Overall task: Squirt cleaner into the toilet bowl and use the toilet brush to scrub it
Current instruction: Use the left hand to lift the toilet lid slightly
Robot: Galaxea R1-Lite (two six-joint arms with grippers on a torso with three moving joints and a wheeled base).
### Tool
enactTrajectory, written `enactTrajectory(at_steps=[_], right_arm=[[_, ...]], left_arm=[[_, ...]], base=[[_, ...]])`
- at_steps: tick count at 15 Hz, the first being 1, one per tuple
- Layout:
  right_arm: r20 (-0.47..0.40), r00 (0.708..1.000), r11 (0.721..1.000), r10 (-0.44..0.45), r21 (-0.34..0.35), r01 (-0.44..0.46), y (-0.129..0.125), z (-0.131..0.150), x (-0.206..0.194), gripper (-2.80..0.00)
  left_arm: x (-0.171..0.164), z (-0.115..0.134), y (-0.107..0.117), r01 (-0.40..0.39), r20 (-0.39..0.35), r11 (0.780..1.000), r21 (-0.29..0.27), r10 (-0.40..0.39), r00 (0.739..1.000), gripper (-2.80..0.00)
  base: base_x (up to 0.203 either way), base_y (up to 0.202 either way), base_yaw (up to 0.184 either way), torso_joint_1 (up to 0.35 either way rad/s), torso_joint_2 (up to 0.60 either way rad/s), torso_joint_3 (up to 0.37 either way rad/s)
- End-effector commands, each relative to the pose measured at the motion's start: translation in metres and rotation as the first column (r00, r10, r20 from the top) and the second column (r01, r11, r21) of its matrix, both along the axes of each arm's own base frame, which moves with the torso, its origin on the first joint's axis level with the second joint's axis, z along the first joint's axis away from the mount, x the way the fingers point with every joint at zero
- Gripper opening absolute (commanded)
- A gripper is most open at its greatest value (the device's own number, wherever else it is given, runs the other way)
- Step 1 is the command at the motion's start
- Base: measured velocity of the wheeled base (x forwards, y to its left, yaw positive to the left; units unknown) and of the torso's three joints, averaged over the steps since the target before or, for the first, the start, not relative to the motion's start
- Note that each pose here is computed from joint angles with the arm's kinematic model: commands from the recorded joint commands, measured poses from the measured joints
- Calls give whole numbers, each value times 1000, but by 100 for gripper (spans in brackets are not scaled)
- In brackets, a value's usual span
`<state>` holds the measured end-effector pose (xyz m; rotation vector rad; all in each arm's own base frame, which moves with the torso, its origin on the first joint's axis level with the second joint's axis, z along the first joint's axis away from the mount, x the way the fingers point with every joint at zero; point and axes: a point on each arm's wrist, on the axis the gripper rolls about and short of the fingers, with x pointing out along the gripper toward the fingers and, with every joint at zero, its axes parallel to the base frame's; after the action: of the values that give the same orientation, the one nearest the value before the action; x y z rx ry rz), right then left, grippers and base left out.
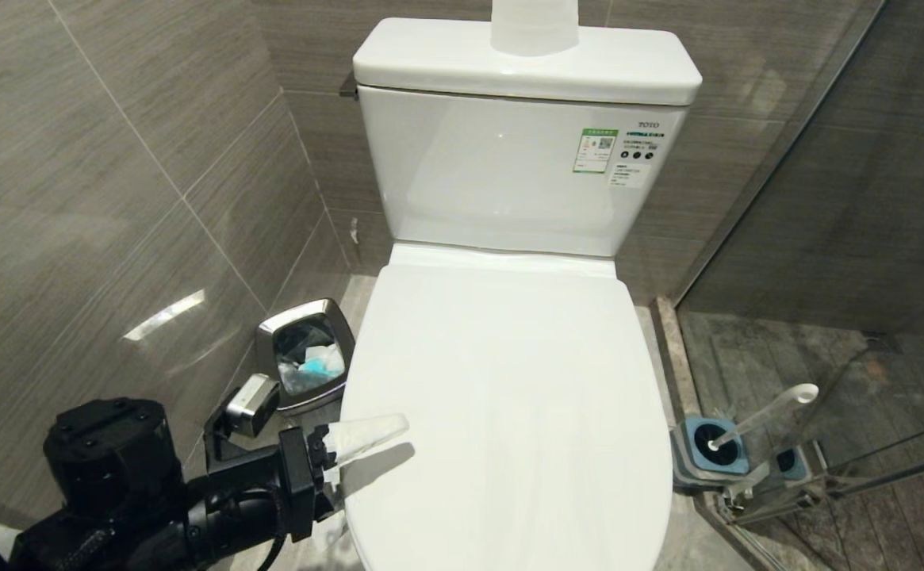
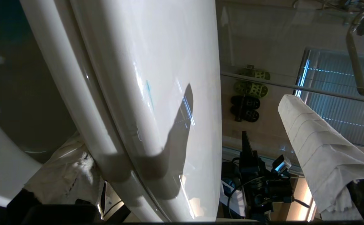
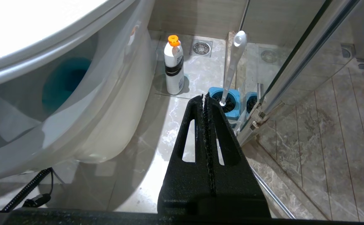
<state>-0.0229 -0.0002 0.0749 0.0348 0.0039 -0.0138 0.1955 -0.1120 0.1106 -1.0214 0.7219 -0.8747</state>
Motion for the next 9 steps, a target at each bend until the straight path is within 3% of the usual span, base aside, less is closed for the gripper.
enactTrajectory(at_steps=[1,7,9], right_arm=[[-2,1000,1000,0,0,0,0,0,0,-280],[-1,1000,1000,0,0,0,0,0,0,-280],[-2,1000,1000,0,0,0,0,0,0,-280]], left_arm=[[-3,5,2,0,18,1000,-15,0,1000,0],[-4,13,2,-8,56,999,-34,10,998,0],[0,18,1,-27,52,998,-64,30,998,0]], base=[[0,0,0,0,0,0],[0,0,0,0,0,0],[0,0,0,0,0,0]])
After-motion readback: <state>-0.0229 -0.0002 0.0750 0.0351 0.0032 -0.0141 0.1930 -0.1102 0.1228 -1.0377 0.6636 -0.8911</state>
